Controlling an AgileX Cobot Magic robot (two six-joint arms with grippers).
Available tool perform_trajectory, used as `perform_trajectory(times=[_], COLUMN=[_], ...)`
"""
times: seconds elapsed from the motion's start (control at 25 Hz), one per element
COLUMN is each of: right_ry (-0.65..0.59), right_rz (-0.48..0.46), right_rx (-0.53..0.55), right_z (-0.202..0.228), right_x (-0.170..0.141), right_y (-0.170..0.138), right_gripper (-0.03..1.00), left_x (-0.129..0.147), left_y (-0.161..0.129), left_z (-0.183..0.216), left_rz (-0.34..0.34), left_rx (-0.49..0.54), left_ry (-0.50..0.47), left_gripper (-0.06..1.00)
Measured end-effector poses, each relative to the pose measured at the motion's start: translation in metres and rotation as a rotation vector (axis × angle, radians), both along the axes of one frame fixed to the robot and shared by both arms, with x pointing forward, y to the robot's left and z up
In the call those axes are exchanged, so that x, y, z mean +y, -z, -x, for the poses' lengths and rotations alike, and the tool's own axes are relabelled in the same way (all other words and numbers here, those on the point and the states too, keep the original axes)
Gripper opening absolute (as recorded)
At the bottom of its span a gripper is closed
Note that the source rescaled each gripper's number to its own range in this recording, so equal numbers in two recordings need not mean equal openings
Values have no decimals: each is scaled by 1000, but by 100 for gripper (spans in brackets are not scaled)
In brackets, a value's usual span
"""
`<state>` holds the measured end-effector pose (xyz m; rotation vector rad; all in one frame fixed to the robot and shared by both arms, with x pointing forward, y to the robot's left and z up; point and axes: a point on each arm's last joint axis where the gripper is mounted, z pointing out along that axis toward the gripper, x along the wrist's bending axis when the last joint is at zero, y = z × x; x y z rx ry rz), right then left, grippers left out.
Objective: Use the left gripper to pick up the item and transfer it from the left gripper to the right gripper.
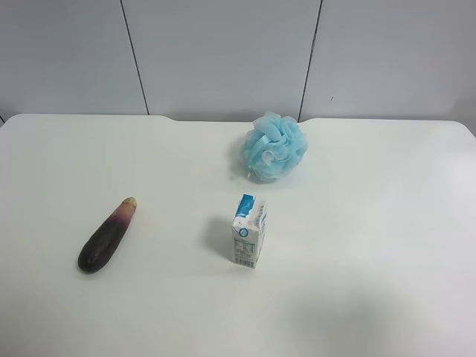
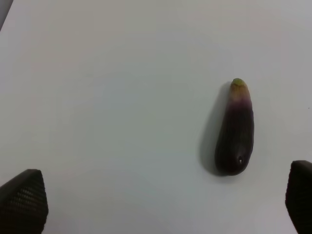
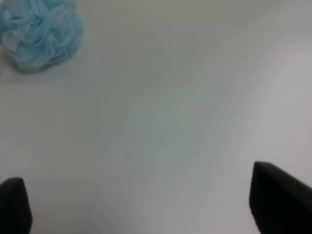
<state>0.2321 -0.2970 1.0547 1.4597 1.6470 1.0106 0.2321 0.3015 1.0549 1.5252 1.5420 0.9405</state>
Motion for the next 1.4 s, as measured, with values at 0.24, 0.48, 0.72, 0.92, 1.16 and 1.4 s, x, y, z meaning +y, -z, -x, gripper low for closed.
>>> perform_trajectory(times=[0.24,0.48,0.72,0.92,1.16,1.4], right_ry=[0,0,0,0,0,0], right_rz=[0,0,0,0,0,0], right_rx=[0,0,0,0,0,0], right_z=[0,0,0,0,0,0], right_x=[0,0,0,0,0,0], right_y=[0,0,0,0,0,0], right_gripper=[82,82,82,82,82,82], left_x=[0,0,0,0,-1,-2], left_y=[0,0,0,0,-10,-45], left_z=[0,0,0,0,-8,-47], left_rz=[0,0,0,0,10,-31], left_rx=[0,0,0,0,63,298], left_ry=[0,0,0,0,7,38], left_gripper=[100,100,100,100,100,100])
